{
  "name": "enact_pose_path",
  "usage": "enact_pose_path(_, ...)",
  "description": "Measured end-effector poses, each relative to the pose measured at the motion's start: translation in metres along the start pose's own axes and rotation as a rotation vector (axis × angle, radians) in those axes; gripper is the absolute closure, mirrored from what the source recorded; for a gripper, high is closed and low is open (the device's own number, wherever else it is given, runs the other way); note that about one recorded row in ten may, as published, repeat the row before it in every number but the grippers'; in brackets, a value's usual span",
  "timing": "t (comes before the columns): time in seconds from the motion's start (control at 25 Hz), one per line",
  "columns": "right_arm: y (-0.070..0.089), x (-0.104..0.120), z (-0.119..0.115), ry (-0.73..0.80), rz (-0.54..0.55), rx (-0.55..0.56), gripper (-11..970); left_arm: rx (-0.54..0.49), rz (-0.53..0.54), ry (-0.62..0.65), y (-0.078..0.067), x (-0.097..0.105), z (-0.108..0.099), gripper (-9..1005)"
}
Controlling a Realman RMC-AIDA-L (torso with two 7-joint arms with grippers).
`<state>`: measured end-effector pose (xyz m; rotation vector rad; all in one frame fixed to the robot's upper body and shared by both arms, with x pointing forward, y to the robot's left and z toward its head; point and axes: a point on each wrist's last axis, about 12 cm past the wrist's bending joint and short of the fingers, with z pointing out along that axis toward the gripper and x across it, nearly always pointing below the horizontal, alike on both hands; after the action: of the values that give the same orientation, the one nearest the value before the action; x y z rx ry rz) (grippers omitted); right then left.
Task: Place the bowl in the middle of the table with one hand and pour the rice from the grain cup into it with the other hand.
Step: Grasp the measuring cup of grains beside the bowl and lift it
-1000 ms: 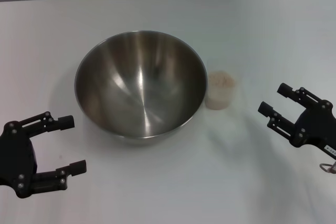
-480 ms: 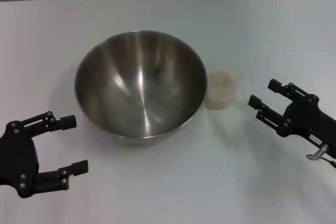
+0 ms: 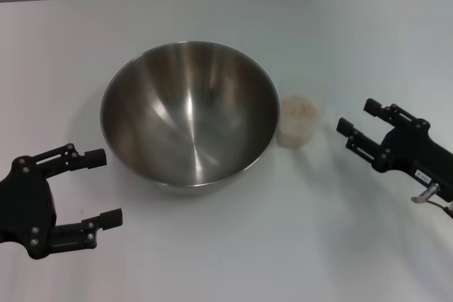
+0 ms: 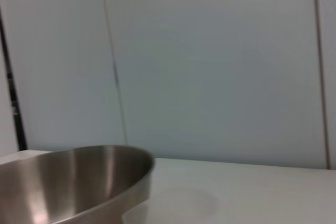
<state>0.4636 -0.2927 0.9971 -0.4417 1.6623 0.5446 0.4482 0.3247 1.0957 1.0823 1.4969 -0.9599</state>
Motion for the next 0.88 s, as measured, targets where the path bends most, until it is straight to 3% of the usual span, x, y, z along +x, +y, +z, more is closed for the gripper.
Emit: enact_pose_path(0.88, -0.006, -0.001, 0.014, 0.033, 0.003, 0.032, 300, 0.001, 0.019, -0.004, 0.007, -0.005, 0.005, 169)
